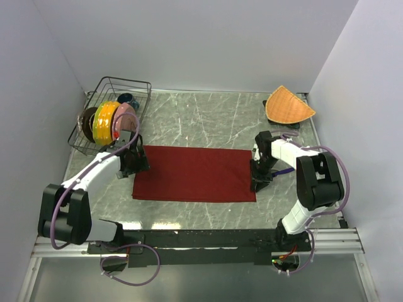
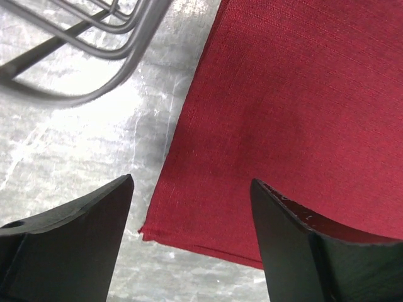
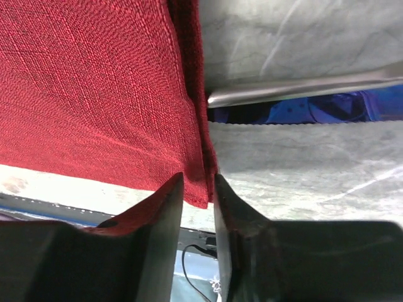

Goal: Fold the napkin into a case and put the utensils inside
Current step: Pick up the rectangle-folded napkin at the center of the board.

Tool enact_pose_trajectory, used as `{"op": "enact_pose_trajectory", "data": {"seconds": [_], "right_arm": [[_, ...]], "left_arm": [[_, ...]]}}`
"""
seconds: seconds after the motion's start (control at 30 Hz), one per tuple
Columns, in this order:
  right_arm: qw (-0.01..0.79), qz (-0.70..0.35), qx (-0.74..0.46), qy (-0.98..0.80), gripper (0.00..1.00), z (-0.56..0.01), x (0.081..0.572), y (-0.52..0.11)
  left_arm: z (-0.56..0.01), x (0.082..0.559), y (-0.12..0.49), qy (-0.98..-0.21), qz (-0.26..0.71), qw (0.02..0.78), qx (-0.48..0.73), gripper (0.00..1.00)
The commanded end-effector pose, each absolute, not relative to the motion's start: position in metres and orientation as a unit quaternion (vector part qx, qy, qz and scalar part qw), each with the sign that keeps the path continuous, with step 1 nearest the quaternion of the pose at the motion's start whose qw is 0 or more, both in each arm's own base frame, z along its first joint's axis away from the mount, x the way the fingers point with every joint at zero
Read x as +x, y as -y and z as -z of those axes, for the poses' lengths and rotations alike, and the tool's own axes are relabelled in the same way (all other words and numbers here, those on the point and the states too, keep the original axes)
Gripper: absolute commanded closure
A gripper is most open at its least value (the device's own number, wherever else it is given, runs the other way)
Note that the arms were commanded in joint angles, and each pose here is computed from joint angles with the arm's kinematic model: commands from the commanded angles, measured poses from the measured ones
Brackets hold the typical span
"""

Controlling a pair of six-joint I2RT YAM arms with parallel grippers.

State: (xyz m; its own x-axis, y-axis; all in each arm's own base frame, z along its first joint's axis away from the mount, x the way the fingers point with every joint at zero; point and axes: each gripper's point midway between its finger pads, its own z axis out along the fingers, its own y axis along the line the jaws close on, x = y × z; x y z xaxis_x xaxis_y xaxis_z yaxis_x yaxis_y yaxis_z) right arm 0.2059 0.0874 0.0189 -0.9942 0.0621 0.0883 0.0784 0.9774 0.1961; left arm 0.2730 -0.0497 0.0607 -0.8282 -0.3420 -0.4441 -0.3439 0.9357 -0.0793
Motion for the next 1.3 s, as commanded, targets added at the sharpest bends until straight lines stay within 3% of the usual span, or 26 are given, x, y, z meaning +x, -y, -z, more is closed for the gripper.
{"op": "enact_pose_trajectory", "data": {"seconds": [0.0,0.17,0.3,0.53,0.73,0.83,0.97,1.13,1.23,1.27], "right_arm": [[0.020,0.086,-0.034,0.996,0.62,-0.030,0.220,-0.085],[-0.002,0.099,-0.031,0.995,0.58,-0.044,0.230,-0.090],[-0.015,0.092,-0.032,0.995,0.41,-0.047,0.231,-0.086],[-0.006,0.078,-0.034,0.996,0.34,-0.036,0.230,-0.082],[0.016,0.090,-0.034,0.995,0.41,-0.025,0.227,-0.087],[0.028,0.096,-0.034,0.994,0.49,-0.021,0.227,-0.090],[0.039,0.105,-0.032,0.993,0.64,-0.018,0.226,-0.093],[0.042,0.112,-0.030,0.992,0.76,-0.018,0.226,-0.096],[0.045,0.119,-0.025,0.992,0.85,-0.018,0.226,-0.099],[0.044,0.123,-0.024,0.991,0.87,-0.018,0.227,-0.100]], "left_arm": [[-0.057,0.283,0.051,-0.957,0.002,0.240,-0.161,0.18],[-0.045,0.281,0.055,-0.965,0.007,0.217,-0.149,0.22],[-0.039,0.281,0.059,-0.968,0.013,0.205,-0.143,0.31],[-0.019,0.275,0.059,-0.974,0.008,0.170,-0.149,0.34],[-0.010,0.270,0.061,-0.976,0.009,0.154,-0.151,0.32],[-0.008,0.269,0.064,-0.977,0.018,0.150,-0.147,0.38],[-0.013,0.270,0.072,-0.978,0.033,0.156,-0.135,0.58],[-0.019,0.270,0.082,-0.977,0.042,0.174,-0.119,0.76],[-0.023,0.272,0.083,-0.975,0.044,0.181,-0.118,0.98],[-0.024,0.271,0.082,-0.975,0.044,0.182,-0.118,0.99]]}}
